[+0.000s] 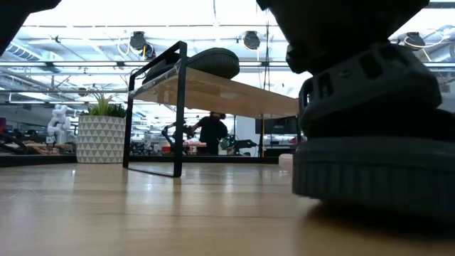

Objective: Pick and place slides into the shelf
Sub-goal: Put the black slide on the shelf

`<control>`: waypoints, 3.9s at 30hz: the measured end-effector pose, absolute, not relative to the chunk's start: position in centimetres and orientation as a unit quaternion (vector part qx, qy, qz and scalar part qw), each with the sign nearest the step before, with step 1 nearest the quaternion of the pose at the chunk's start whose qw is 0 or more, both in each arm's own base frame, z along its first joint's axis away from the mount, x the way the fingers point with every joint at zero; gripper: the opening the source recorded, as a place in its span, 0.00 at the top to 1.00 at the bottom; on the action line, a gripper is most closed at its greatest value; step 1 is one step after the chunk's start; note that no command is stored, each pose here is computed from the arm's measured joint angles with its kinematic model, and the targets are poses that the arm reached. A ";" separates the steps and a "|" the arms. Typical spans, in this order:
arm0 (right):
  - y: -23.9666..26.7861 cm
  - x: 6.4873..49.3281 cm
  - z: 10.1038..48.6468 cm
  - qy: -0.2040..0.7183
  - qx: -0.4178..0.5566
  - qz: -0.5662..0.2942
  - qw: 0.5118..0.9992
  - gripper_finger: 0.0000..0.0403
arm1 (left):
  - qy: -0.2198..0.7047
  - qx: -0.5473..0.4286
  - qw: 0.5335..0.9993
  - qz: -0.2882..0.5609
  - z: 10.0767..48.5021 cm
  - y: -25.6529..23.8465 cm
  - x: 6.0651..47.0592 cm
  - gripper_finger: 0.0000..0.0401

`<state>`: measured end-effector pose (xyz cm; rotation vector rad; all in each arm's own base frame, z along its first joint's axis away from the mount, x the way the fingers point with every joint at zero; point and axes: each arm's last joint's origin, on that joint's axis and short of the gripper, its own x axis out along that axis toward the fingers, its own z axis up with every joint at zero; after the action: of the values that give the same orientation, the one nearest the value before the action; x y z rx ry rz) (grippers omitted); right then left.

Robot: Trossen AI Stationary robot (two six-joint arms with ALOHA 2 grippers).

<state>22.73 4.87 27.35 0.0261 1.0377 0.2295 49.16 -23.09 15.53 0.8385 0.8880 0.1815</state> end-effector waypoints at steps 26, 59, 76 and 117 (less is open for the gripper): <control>4.9 22.7 27.3 0.494 0.002 0.116 0.862 0.43 | 0.368 0.318 0.862 0.146 19.0 -23.4 48.9 0.99; 2.0 17.9 37.2 0.135 -0.132 -0.130 0.973 0.43 | 0.302 0.255 0.873 0.287 37.2 -17.9 39.8 1.00; 2.1 20.4 37.5 0.077 -0.067 -0.213 0.972 0.43 | 0.356 0.321 0.776 0.410 39.6 -4.5 42.3 1.00; -0.8 24.5 37.7 -0.001 -0.057 -0.357 0.932 0.43 | 0.315 0.287 0.808 0.407 43.3 2.5 42.2 1.00</control>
<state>24.54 -0.76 37.65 -0.1173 -0.0021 -0.7306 42.19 2.48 43.32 0.6136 0.6745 0.8707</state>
